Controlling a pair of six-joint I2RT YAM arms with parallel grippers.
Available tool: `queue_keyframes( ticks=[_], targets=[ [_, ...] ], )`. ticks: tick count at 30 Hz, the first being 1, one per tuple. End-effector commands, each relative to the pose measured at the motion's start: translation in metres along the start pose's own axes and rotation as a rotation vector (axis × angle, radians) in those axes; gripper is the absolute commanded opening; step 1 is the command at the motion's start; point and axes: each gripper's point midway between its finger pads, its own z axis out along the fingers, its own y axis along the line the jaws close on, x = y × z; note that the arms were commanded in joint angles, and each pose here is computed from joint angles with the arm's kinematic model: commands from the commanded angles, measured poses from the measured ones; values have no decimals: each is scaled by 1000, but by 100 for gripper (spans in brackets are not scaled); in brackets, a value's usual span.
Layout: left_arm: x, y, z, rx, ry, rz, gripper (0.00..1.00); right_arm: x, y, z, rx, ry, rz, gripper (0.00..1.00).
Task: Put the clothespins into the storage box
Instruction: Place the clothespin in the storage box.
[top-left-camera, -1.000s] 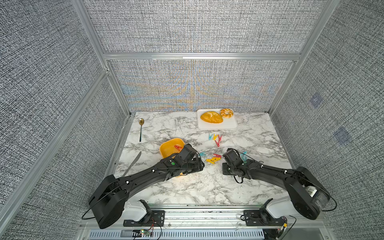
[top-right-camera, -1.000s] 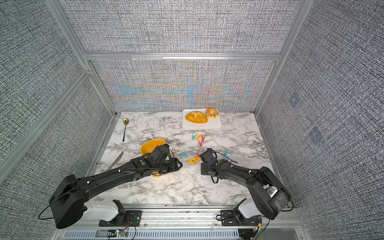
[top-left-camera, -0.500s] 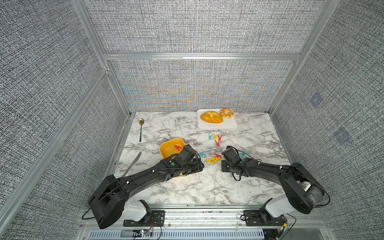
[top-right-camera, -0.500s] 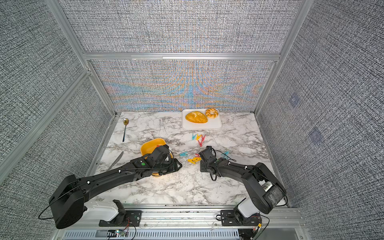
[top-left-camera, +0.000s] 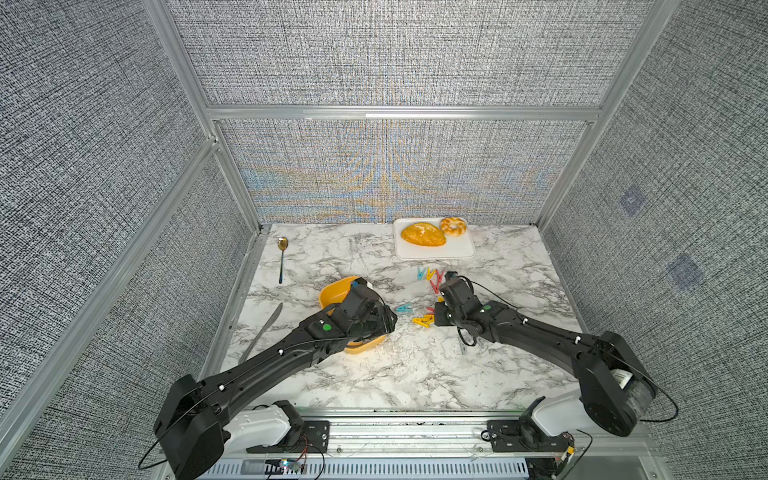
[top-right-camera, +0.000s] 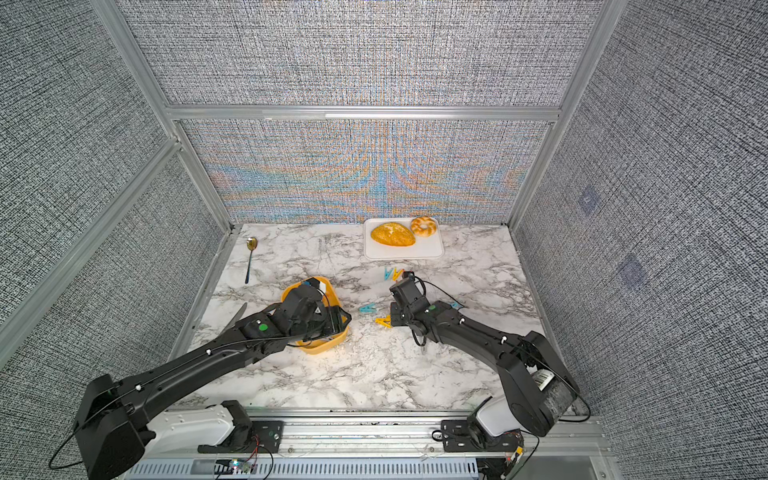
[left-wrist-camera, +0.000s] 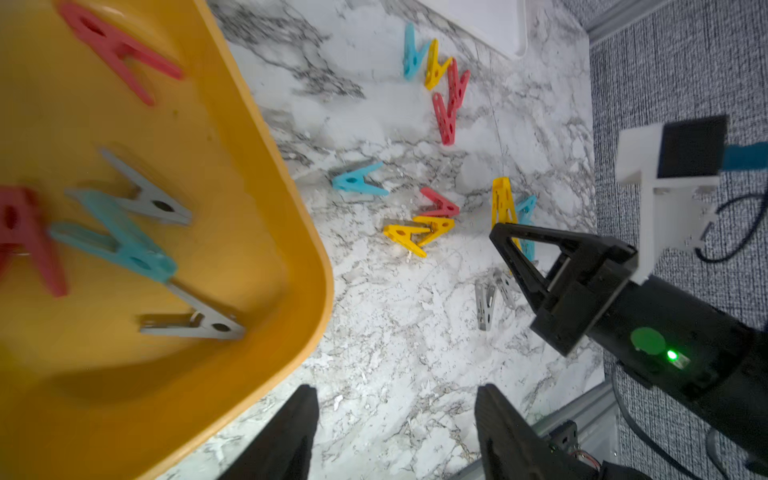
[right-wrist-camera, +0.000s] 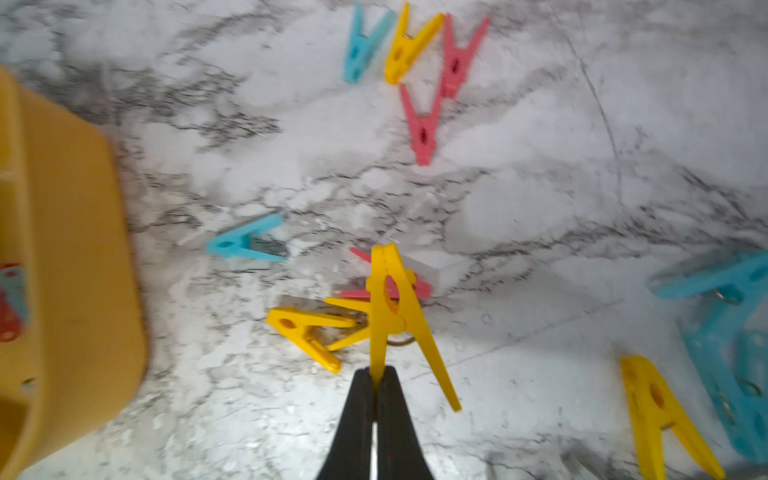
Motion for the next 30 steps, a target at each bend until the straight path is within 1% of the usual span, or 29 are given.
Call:
queue_keyframes(
  ticks=[1, 6, 11, 14, 16, 18, 20, 22, 26, 30],
  targets=[
    [-14, 28, -16, -80, -54, -16, 68, -7, 37, -10, -85, 6, -81, 0],
    [-31, 55, -39, -119, -113, -68, 71, -12, 104, -14, -211, 24, -168, 0],
    [-36, 80, -49, -181, -121, -102, 71, -10, 180, -21, -348, 41, -258, 0],
    [-35, 90, -54, -194, -137, -126, 72, -3, 216, -18, -388, 58, -313, 0],
    [-35, 93, -57, -194, -147, -139, 73, -2, 230, -15, -391, 63, -334, 0],
    [-33, 96, -59, -196, -150, -144, 73, -3, 236, -11, -388, 63, -339, 7],
    [-30, 99, -60, -199, -147, -145, 73, -5, 237, -9, -388, 58, -338, 18],
    [-28, 100, -60, -197, -143, -146, 74, -6, 237, -10, -387, 52, -341, 25],
    [-25, 99, -56, -188, -126, -147, 73, -8, 224, -11, -363, 39, -334, 32],
    [-27, 91, -51, -154, -106, -134, 73, -6, 201, -13, -337, 36, -310, 33]
  ],
)
